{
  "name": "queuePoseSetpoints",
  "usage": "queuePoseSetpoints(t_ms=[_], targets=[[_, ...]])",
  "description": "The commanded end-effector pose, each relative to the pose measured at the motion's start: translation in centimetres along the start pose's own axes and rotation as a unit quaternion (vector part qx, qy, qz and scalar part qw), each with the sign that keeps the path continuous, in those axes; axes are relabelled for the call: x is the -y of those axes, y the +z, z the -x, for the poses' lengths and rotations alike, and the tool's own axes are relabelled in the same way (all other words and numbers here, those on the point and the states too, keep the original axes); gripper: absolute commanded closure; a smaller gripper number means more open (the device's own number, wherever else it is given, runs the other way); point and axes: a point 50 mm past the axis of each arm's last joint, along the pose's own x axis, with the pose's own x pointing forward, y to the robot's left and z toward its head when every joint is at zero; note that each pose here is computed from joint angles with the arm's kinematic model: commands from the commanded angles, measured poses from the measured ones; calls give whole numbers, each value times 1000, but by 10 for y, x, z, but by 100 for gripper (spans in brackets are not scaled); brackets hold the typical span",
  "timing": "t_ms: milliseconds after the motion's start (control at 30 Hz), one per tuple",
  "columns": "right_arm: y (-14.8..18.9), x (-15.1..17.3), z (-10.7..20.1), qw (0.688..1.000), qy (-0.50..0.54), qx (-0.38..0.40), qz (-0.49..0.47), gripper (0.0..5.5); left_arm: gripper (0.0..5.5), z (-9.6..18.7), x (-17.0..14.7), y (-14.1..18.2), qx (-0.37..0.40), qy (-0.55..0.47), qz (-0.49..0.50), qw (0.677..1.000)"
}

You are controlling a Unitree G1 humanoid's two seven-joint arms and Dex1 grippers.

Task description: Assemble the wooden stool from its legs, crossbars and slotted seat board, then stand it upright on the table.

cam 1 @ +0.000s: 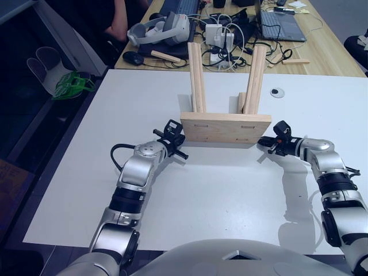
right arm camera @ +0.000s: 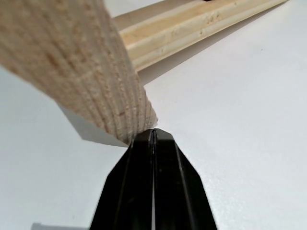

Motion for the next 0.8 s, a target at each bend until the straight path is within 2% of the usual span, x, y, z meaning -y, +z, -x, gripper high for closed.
queuePoseSetpoints(t_ms=[33,800], targets=[[6,1,0,1000,2,8,13,550,548,-1,1,7,10,-6,-5,1000],[10,-5,-2,999,24,26,9,550,548,-2,6,9,33,-30,20,999]])
